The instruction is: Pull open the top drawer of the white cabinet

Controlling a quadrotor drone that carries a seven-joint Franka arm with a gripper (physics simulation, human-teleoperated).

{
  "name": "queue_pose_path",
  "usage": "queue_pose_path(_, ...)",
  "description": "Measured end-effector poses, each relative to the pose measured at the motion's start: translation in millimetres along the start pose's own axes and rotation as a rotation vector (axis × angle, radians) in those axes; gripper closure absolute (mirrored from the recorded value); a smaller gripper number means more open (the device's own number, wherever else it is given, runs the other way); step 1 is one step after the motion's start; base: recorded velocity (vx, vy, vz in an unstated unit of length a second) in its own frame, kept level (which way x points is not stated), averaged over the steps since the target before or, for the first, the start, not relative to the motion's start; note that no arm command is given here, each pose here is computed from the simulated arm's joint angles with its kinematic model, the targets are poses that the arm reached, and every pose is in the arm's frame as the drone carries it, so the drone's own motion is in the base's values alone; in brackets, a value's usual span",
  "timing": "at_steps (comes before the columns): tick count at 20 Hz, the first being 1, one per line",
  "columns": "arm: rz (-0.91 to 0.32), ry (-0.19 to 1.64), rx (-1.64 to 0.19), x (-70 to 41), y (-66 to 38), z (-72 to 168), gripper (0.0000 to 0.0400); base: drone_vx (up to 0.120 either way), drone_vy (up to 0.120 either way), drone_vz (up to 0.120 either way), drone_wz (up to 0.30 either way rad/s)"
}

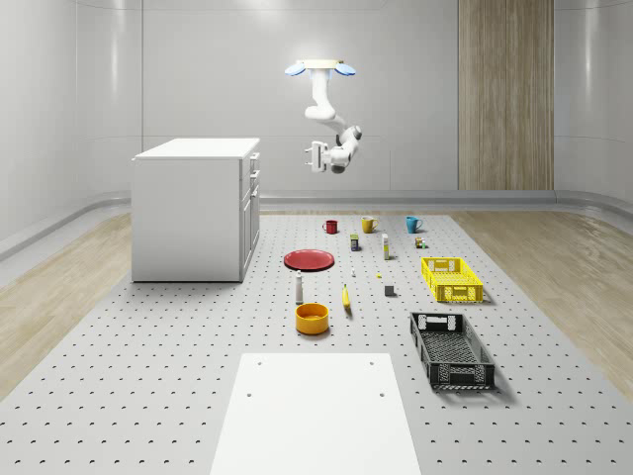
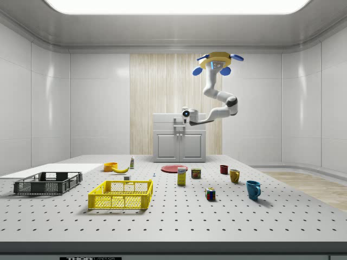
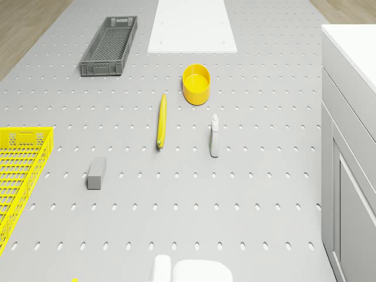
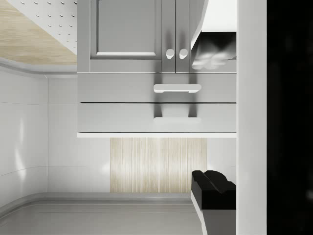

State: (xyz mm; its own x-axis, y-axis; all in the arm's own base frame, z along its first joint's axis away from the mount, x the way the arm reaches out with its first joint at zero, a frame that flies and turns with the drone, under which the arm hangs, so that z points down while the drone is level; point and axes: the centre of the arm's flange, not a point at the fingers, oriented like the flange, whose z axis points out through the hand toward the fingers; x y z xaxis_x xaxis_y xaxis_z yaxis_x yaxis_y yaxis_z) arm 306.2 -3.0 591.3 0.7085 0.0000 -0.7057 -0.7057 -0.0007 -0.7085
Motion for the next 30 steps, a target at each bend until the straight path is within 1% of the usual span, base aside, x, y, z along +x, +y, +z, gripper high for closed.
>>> queue_pose_path(21, 0.0, -0.001, 0.0, -0.8, 0.0, 122, 0.0095, 0.0, 0.0, 0.0, 0.0)
queue_pose_path(30, 0.0, -0.001, 0.001, -0.7, -0.3, 170, 0.0095, 0.0, 0.0, 0.0, 0.0)
